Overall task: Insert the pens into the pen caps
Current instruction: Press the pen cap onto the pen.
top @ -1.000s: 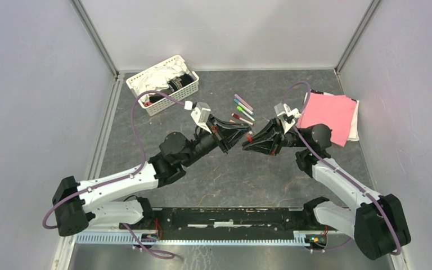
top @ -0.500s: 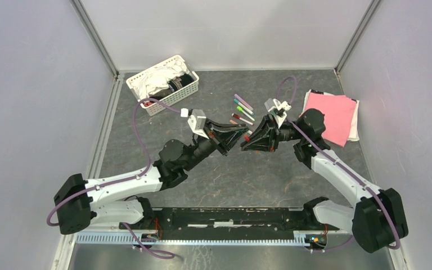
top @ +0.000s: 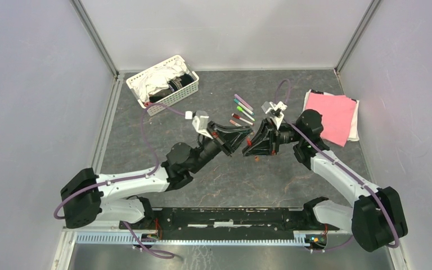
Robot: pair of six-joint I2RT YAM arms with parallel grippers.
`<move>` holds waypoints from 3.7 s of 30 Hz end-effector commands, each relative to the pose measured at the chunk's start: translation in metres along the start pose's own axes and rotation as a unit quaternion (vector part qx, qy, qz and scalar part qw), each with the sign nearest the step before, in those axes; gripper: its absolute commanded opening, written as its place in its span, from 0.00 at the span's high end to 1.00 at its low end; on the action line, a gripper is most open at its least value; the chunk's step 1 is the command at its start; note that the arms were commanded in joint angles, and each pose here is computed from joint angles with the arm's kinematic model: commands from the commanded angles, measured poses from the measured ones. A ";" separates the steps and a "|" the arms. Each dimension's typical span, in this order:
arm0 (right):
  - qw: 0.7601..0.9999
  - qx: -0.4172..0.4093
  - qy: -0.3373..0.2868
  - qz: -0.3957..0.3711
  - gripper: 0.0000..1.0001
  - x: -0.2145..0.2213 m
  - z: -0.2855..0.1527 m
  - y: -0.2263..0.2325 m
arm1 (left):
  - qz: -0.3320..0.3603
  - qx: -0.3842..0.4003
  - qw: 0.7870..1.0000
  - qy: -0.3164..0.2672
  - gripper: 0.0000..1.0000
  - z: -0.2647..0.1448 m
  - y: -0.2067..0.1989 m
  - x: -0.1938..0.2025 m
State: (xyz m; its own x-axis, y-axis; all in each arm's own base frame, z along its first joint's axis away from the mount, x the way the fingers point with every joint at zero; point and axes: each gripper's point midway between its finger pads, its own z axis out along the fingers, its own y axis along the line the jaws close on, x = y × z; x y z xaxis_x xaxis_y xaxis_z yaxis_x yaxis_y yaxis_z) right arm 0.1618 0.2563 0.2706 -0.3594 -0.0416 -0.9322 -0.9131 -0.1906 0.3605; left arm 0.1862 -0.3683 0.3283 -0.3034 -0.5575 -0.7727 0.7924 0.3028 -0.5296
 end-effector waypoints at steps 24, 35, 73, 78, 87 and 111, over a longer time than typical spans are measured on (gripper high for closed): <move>0.949 0.263 -0.099 -0.141 1.00 -0.089 -0.037 -0.083 | -0.017 -0.227 0.947 0.225 0.98 -0.116 0.038 0.179; 0.966 0.207 -0.095 -0.119 1.00 -0.068 -0.025 -0.072 | -0.016 -0.122 0.970 0.209 0.96 -0.088 -0.004 0.167; 0.988 0.064 -0.103 -0.092 1.00 -0.028 -0.002 -0.006 | 0.050 -0.054 0.996 -0.043 0.01 -0.054 -0.015 -0.055; 0.988 0.066 -0.101 -0.092 1.00 -0.027 -0.001 -0.007 | 0.057 -0.028 0.996 -0.056 0.10 -0.028 -0.021 -0.055; 0.989 0.068 -0.098 -0.088 1.00 -0.024 0.000 -0.010 | 0.048 -0.018 0.996 -0.070 0.35 -0.013 -0.021 -0.064; 0.989 0.070 -0.105 -0.079 1.00 -0.028 0.001 -0.010 | 0.046 -0.027 0.998 -0.024 0.97 0.002 -0.015 -0.043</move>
State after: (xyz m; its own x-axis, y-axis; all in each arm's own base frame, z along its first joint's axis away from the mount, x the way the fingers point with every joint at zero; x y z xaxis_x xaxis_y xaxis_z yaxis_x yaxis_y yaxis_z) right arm 0.1782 0.2585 0.2875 -0.2374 0.1620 -0.9578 -0.9714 -0.0515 0.2320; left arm 0.1938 -0.3440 0.3531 -0.2006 -0.5453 -0.8138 0.7597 0.4379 -0.4807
